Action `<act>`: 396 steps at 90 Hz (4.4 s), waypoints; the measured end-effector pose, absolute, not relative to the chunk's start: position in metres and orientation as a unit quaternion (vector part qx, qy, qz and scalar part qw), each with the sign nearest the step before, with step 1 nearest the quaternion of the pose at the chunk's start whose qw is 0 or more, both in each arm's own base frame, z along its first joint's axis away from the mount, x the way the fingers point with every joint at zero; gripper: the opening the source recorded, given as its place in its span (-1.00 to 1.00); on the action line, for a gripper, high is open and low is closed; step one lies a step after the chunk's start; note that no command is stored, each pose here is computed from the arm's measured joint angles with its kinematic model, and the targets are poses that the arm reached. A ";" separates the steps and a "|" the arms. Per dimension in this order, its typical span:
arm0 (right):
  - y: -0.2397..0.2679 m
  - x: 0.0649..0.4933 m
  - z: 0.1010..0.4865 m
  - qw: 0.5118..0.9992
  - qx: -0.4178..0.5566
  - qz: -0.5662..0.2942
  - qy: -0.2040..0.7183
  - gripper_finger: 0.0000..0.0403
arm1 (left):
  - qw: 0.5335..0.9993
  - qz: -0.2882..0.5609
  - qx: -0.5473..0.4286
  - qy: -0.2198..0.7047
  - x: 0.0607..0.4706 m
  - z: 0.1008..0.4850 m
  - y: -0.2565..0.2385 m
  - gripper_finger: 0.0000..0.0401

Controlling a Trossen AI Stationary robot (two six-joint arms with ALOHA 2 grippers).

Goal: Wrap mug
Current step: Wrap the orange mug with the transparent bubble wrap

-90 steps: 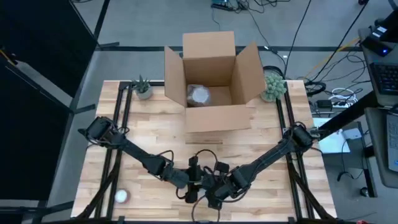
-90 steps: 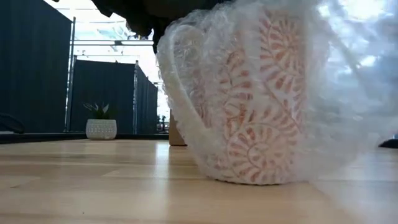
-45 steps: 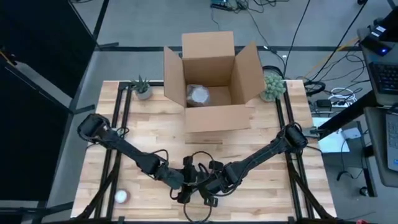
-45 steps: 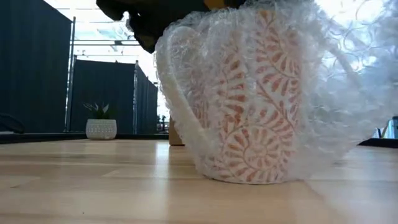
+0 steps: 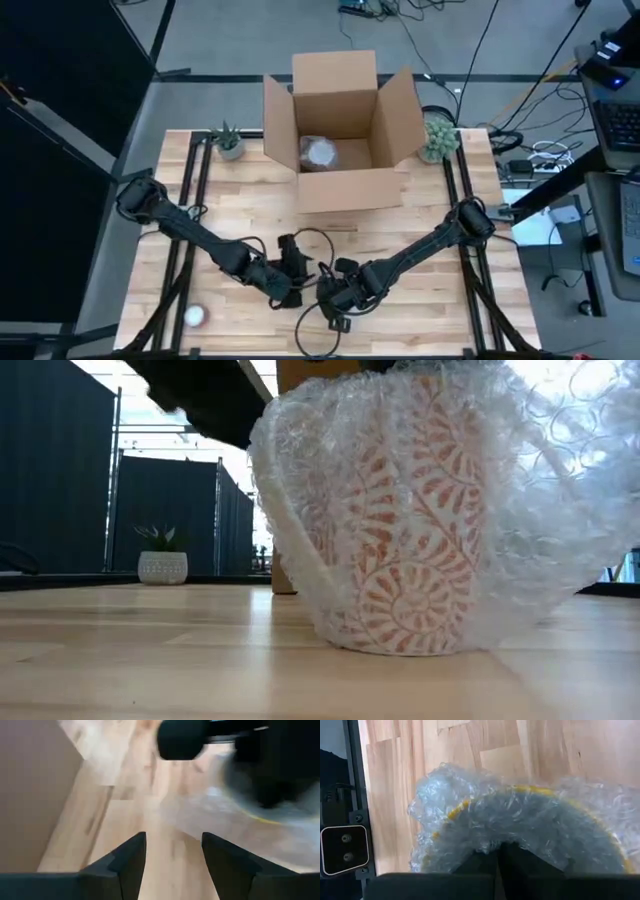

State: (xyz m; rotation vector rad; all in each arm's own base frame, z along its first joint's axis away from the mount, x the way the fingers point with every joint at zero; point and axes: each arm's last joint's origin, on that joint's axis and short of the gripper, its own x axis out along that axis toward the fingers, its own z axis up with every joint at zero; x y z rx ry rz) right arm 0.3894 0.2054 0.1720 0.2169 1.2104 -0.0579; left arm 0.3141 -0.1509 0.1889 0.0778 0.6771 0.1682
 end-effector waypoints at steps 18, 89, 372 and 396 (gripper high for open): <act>0.207 0.389 0.172 0.817 0.097 -0.023 0.567 -1.00 | 0.950 0.078 0.012 0.304 0.334 0.168 -0.151 -0.09; 0.211 0.387 0.172 0.820 0.088 -0.012 0.566 -1.00 | 0.965 -0.026 -0.012 0.259 0.333 0.175 -0.181 -0.09; 0.233 0.324 0.132 0.840 0.106 -0.151 0.510 -0.22 | 0.961 -0.076 -0.054 0.261 0.350 0.188 -0.193 -0.09; 0.217 0.325 0.138 0.825 0.064 -0.144 0.542 -0.22 | 0.960 -0.059 -0.058 0.266 0.356 0.186 -0.182 -0.09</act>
